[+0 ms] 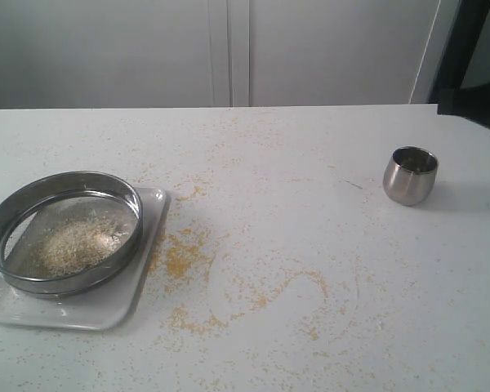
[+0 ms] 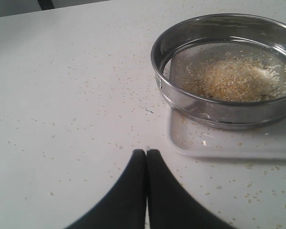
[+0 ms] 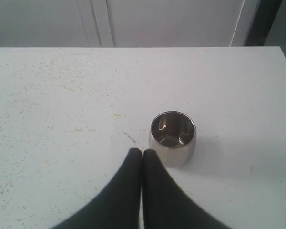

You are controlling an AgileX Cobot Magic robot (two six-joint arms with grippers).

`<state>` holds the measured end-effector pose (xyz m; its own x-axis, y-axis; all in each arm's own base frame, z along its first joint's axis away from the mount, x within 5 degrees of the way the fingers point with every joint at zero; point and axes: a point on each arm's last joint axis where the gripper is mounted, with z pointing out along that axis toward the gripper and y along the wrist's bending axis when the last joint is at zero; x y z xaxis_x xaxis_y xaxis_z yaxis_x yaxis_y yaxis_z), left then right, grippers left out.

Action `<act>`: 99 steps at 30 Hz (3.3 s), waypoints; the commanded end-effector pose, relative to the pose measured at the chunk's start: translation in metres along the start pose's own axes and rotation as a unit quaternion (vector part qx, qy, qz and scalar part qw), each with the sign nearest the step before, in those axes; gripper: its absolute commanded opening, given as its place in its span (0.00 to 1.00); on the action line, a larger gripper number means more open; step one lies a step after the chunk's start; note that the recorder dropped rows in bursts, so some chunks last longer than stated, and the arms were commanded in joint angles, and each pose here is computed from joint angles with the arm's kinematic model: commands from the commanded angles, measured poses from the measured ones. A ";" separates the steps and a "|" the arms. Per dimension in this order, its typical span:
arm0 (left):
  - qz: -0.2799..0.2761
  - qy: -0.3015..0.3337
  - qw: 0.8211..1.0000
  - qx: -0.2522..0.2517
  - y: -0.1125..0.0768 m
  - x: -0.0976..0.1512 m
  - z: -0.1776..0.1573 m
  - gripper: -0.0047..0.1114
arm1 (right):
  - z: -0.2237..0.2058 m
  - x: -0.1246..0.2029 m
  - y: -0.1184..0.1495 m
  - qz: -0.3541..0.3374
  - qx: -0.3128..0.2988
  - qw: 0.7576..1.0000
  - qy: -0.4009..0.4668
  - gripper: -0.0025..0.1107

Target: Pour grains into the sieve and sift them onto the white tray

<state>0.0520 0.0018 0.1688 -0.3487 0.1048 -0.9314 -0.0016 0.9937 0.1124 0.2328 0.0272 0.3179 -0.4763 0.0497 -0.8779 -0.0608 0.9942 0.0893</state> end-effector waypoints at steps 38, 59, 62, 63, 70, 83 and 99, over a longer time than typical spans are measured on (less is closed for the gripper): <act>-0.005 0.001 1.000 0.001 0.000 0.002 0.001 0.04 | -0.046 0.010 -0.002 -0.005 0.002 1.000 -0.007 0.02; -0.005 0.001 1.000 0.001 0.000 0.002 0.001 0.04 | -0.046 0.009 -0.002 -0.005 0.002 1.000 -0.009 0.02; -0.005 0.001 1.000 0.001 0.000 0.002 0.001 0.04 | -0.046 0.009 -0.002 -0.005 0.002 1.000 -0.009 0.02; -0.005 0.001 1.000 0.001 0.000 0.002 0.001 0.04 | -0.046 0.009 -0.002 -0.005 0.002 1.000 -0.010 0.02; -0.005 0.001 1.000 0.001 0.000 0.002 0.001 0.04 | -0.046 0.009 -0.002 -0.005 0.002 1.000 -0.010 0.02; -0.004 -0.118 0.993 -0.018 0.003 -0.020 -0.002 0.04 | -0.046 0.009 -0.002 -0.005 0.002 1.000 -0.010 0.02; -0.059 -0.192 0.979 -0.018 0.005 -0.032 -0.006 0.04 | -0.046 0.009 -0.002 -0.005 0.001 1.000 -0.011 0.02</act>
<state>0.0576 0.0031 0.2014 0.0125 0.0635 -0.9979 -0.0551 0.9965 0.0627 0.1901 0.0216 0.3320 -0.4642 0.0506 -0.8843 -0.0586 0.9944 0.0877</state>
